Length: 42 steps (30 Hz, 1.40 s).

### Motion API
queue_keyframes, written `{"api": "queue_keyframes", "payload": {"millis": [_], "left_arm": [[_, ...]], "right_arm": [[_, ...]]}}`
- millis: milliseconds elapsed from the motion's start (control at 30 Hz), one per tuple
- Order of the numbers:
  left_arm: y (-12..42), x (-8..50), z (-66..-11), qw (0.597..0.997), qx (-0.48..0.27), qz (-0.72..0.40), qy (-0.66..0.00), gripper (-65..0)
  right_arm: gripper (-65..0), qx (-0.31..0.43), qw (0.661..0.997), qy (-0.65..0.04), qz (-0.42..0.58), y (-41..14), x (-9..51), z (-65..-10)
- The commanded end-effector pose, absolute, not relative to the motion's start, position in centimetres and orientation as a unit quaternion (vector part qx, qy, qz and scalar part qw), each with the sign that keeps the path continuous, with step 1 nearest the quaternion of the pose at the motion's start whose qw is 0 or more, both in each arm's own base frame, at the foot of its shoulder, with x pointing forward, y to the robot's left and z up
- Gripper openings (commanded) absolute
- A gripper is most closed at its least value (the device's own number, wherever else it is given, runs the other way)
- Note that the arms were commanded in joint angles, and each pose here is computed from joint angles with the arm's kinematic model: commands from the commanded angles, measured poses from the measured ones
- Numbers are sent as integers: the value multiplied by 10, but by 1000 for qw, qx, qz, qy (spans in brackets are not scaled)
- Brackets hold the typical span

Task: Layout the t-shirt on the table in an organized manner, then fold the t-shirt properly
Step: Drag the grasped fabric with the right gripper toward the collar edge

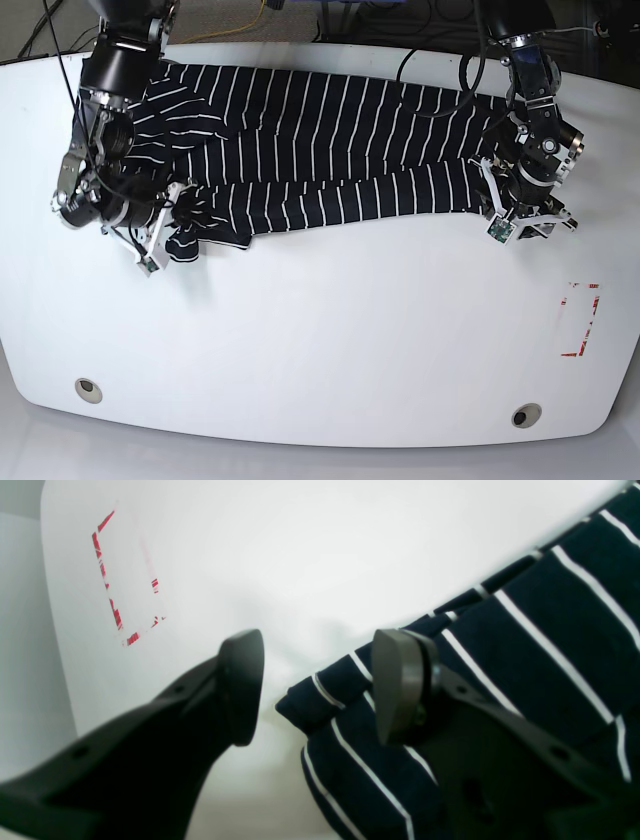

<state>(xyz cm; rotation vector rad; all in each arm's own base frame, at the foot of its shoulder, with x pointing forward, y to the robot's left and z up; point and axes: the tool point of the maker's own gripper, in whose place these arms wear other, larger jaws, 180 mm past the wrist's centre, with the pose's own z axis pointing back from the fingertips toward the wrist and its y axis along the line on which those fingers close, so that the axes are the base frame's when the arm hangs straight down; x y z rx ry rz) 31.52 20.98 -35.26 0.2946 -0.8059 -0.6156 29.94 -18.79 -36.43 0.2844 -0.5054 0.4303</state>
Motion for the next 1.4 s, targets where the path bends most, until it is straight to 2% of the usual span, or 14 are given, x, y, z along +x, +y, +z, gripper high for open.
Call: {"api": "queue_keyframes", "payload": {"millis": [0,467,900,1367], "left_arm": [[210,323,-341,854,144,-290,-406,-331],[209,322,-350,860,136,-289,-397,-331],[208,321,-352,862,133,-288,-395,-331],[208,320,-353,863,133,-289,-394,-331]], "right_arm": [[-650,142,922,-281,227,-182,299,-346],[-650,233,897,-223,303,-147,230,-357],[-650,275,880,-150,358,-142,187,-365],[-650,252,883,-97,384,-165,167,-371]]}}
